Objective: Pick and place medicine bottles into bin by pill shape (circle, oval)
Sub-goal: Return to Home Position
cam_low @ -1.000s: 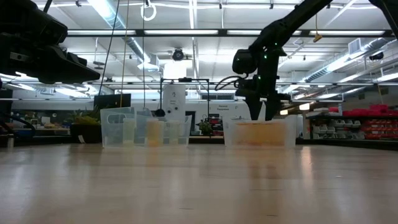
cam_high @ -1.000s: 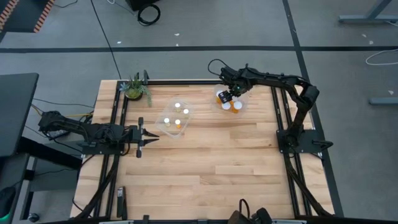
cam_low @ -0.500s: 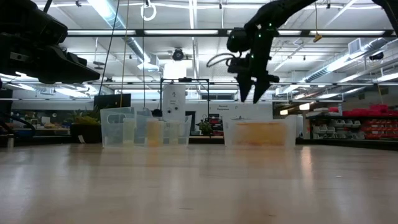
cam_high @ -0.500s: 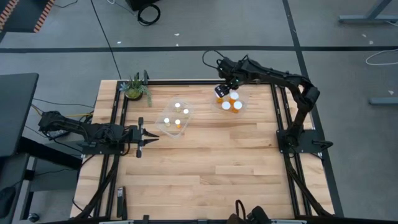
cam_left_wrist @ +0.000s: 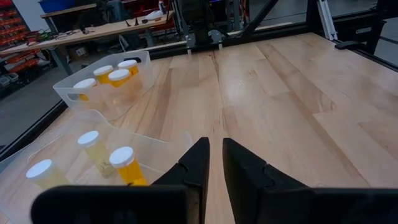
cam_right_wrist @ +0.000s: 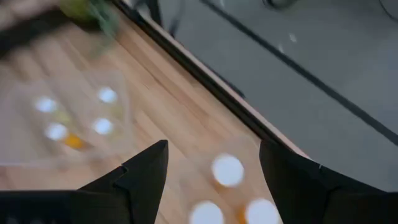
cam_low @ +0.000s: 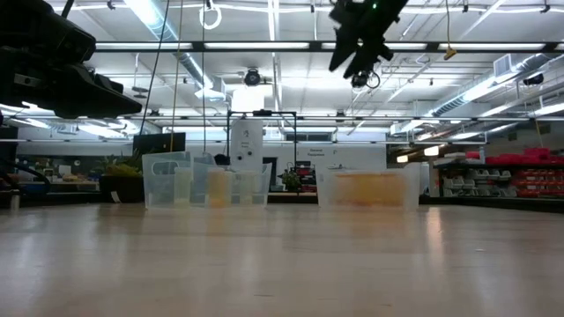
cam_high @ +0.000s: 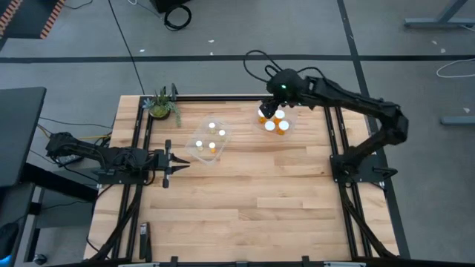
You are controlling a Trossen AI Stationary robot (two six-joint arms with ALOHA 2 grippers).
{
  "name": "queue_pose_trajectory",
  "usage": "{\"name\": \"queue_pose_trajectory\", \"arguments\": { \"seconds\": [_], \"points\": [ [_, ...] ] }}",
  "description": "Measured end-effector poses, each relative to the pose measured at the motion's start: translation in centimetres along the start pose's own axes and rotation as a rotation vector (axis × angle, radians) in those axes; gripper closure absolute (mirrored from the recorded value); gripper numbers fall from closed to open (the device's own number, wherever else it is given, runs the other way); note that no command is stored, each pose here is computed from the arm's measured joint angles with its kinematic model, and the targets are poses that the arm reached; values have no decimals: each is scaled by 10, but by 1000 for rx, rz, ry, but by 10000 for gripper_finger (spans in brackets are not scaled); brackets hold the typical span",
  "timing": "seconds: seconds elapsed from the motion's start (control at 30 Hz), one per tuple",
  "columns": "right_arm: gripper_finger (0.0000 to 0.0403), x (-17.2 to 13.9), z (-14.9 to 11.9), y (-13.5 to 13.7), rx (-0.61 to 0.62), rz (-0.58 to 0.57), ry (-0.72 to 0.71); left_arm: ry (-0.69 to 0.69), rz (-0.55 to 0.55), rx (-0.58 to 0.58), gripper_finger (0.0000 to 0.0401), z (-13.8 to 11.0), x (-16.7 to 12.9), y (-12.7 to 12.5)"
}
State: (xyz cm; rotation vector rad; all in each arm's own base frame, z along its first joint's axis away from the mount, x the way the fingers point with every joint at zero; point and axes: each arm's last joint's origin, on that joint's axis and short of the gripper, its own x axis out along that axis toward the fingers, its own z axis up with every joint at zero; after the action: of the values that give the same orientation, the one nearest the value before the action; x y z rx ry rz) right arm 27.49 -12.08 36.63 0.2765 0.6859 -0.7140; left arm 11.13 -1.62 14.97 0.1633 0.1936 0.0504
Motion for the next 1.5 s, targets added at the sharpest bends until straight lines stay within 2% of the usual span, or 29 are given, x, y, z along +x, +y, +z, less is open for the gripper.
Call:
{"name": "queue_pose_trajectory", "arguments": {
  "seconds": [0.1,0.27,0.4,0.5,0.6,0.8,0.93,1.07,1.27,1.5],
  "points": [
    [142,-13,-6,8,-16,50,-75,0,0,0,350,0,0,0],
    [142,-22,-20,18,-71,98,-103,0,0,0,344,0,0,0],
    [142,-21,-29,26,-110,94,-108,0,0,0,340,0,0,0],
    [142,-20,-34,30,-83,84,-90,0,0,0,340,0,0,0],
    [142,-22,-32,30,-133,87,-105,0,0,0,344,0,0,0],
    [142,-30,-14,42,-197,175,-304,0,0,0,350,0,0,0],
    [142,-37,-17,54,-186,233,-328,0,0,0,347,0,0,0],
    [142,-46,-24,70,-252,284,-336,0,0,0,342,0,0,0],
    [142,-56,-32,84,-330,257,-360,0,0,0,347,0,0,0],
    [142,-54,-28,77,-395,214,-382,0,0,0,346,0,0,0]
  ]
}}
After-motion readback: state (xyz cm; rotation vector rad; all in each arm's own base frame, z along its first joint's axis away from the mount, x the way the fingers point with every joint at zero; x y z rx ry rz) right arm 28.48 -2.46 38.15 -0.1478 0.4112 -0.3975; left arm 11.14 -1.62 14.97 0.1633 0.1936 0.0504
